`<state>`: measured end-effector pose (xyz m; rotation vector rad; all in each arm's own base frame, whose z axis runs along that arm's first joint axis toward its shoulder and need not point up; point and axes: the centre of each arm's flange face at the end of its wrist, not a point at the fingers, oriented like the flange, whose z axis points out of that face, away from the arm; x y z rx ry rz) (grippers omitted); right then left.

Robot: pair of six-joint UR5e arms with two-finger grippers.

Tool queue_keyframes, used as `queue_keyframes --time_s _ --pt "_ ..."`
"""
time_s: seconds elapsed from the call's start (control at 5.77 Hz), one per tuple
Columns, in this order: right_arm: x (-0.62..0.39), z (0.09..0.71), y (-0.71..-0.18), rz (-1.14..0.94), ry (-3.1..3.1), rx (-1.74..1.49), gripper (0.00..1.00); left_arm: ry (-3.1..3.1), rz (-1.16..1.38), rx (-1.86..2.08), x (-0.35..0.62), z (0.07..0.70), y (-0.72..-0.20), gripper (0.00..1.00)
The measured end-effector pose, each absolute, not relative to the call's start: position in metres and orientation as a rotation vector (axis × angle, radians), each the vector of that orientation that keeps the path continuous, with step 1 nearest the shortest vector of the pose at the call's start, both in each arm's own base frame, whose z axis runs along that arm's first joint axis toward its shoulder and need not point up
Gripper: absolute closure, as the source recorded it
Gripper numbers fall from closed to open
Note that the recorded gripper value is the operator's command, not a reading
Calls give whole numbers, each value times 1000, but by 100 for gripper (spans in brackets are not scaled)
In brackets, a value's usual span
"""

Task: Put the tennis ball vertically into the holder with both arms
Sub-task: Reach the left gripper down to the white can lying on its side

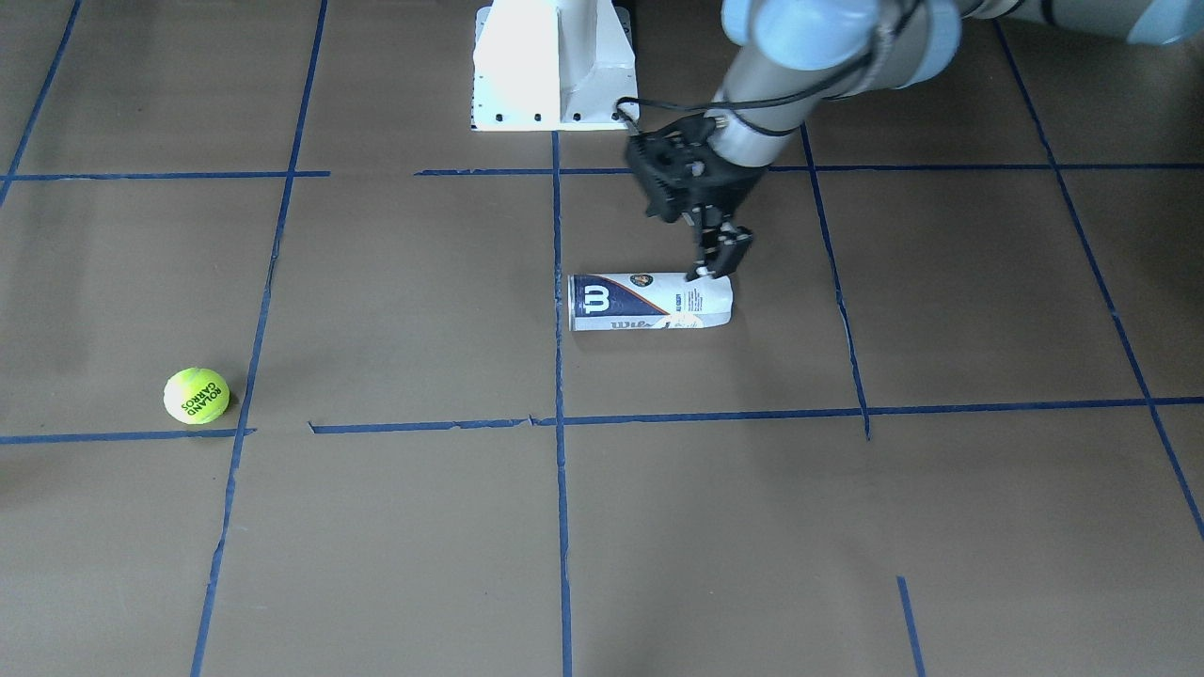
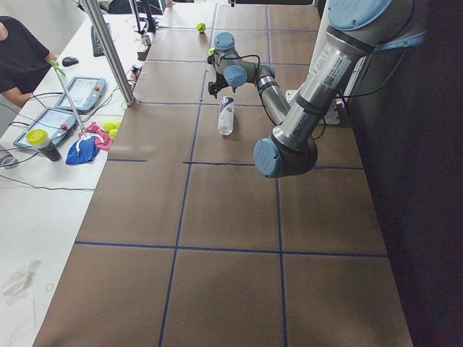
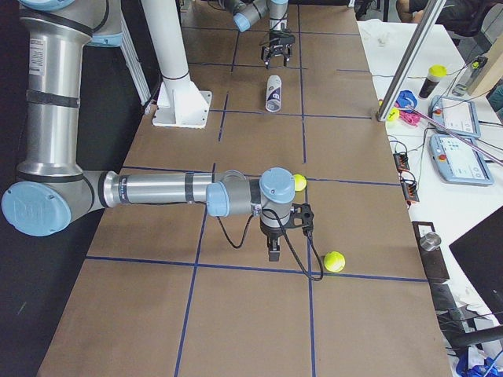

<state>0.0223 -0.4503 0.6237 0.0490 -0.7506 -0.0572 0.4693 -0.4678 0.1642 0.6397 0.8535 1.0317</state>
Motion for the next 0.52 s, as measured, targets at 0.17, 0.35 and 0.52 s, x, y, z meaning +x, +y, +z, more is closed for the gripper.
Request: queue_keyframes --time_s 0.17,0.35,0.52 --pt "22 623 -451 -59 -750 50 0 801 1093 656 499 145 -478 0" --pt "22 623 -451 -63 -749 54 0 702 1184 661 523 134 -473 0" --pt "22 622 -451 -74 -747 66 0 593 1274 645 549 132 -458 0"
